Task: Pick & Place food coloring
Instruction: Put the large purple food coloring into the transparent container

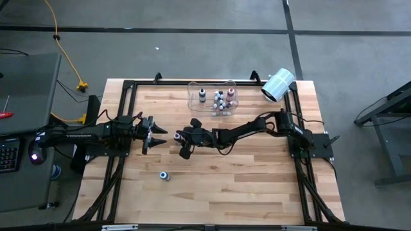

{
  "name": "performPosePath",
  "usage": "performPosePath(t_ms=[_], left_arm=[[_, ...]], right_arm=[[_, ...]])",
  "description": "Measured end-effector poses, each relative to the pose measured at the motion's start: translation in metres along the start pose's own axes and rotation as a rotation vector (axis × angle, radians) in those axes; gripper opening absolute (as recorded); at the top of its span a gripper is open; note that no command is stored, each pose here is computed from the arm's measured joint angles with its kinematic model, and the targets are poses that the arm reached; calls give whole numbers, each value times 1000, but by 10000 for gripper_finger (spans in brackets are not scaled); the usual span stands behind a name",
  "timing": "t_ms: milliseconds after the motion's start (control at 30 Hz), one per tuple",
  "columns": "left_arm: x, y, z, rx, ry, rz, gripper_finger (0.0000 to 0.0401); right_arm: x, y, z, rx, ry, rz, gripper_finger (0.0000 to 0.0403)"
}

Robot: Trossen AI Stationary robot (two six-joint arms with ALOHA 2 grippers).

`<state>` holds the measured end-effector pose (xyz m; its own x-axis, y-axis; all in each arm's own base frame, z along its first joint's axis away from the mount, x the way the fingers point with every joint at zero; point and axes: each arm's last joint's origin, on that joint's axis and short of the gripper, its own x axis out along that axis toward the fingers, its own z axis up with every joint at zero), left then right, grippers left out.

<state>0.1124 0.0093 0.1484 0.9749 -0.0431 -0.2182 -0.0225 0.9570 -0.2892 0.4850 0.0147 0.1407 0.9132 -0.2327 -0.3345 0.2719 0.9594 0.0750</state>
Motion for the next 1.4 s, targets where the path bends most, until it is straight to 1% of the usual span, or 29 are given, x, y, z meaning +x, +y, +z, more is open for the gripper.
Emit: performPosePath(t_ms=[233, 500, 733, 1133, 1300, 1400], left_arm=[[0, 0, 0, 0, 0, 0, 234], [0, 0, 0, 0, 0, 0, 234], [0, 0, 0, 0, 0, 0, 234], [0, 0, 0, 0, 0, -1, 234], [0, 0, 0, 0, 0, 0, 234], [0, 0, 0, 0, 0, -1, 234]], right_arm=[[0, 0, 0, 25, 2, 1, 111], [-4, 12, -1, 16, 1, -4, 111], [-18, 19, 14, 8, 10, -2, 111], [-35, 30, 29, -14, 28, 23, 111], [-37, 31, 31, -15, 34, 44, 111], [-44, 31, 29, -16, 36, 54, 111]])
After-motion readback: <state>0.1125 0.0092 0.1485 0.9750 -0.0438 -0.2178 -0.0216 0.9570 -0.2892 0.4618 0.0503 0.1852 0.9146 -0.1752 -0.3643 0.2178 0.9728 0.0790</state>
